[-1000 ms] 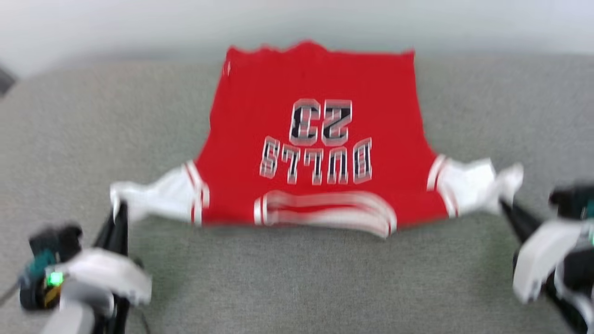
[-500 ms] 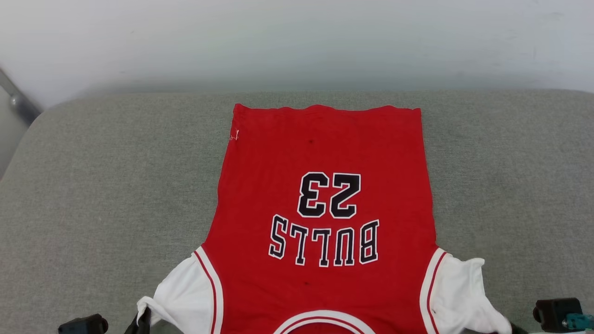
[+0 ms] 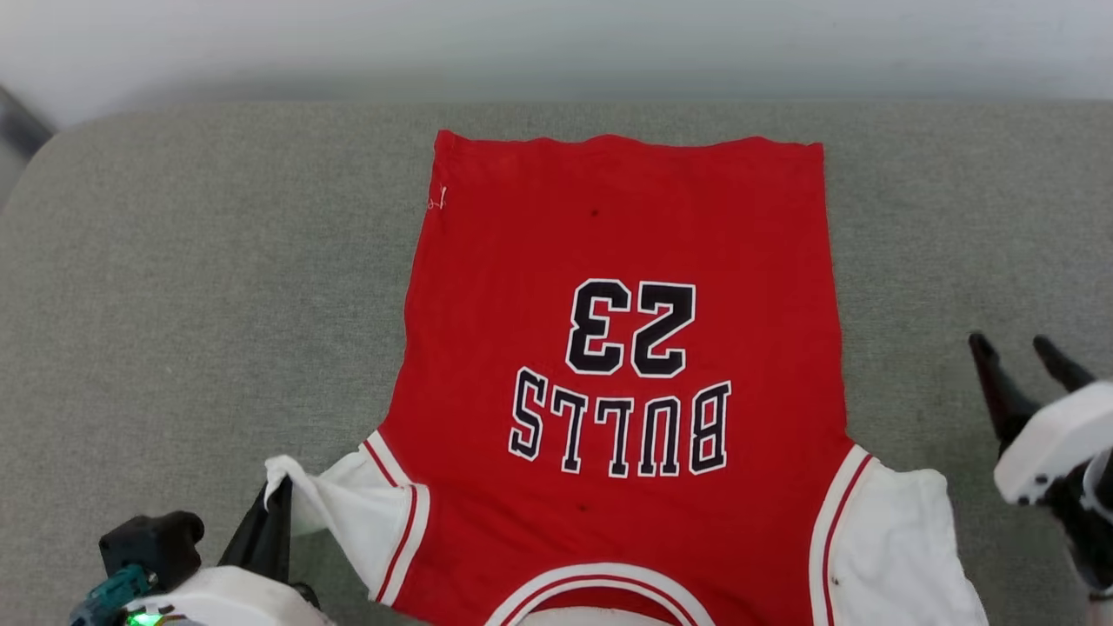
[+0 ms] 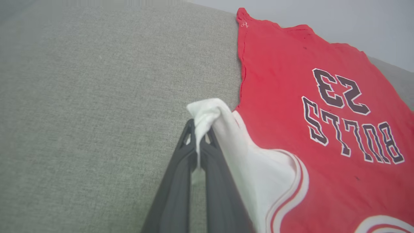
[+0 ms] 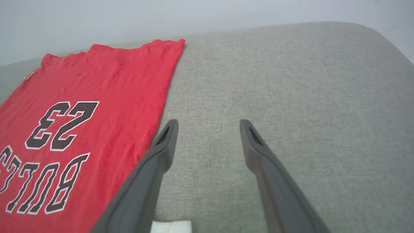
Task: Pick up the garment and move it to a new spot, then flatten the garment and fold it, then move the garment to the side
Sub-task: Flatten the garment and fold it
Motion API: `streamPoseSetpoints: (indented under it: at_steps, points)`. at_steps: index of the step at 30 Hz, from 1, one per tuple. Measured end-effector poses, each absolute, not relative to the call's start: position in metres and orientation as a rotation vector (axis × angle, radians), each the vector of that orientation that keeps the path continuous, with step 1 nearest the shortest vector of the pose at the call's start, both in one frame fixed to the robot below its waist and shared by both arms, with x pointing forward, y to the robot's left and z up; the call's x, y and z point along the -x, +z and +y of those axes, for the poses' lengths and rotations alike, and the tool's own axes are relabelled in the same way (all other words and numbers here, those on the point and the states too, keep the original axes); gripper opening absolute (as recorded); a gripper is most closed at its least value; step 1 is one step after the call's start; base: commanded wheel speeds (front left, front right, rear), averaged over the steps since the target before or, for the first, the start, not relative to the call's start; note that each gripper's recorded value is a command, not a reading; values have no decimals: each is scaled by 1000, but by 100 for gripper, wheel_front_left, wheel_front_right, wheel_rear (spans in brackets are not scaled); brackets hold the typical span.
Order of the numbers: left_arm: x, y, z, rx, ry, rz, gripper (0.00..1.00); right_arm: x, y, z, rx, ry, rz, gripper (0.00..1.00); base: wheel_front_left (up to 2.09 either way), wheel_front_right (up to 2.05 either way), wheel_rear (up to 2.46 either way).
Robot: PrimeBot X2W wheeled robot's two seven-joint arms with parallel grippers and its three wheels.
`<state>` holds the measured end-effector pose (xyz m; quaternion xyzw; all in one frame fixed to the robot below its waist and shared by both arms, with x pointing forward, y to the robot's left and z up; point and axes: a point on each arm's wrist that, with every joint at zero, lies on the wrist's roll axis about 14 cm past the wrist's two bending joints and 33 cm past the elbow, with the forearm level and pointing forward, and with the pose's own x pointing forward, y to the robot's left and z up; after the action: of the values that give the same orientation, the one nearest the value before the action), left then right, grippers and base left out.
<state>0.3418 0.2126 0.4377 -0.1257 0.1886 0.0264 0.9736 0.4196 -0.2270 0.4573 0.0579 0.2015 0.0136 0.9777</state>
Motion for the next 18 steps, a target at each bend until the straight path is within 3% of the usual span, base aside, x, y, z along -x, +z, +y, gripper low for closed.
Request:
streamPoseSetpoints:
  at_steps: [13, 18]
  points:
    - [-397, 467, 205, 220, -2, 220, 0, -573, 442, -203, -163, 92, 608, 100, 0, 0, 0]
    - [-406, 459, 203, 224, 3, 217, 0, -608, 417, -181, -140, 131, 754, 100, 0, 0, 0]
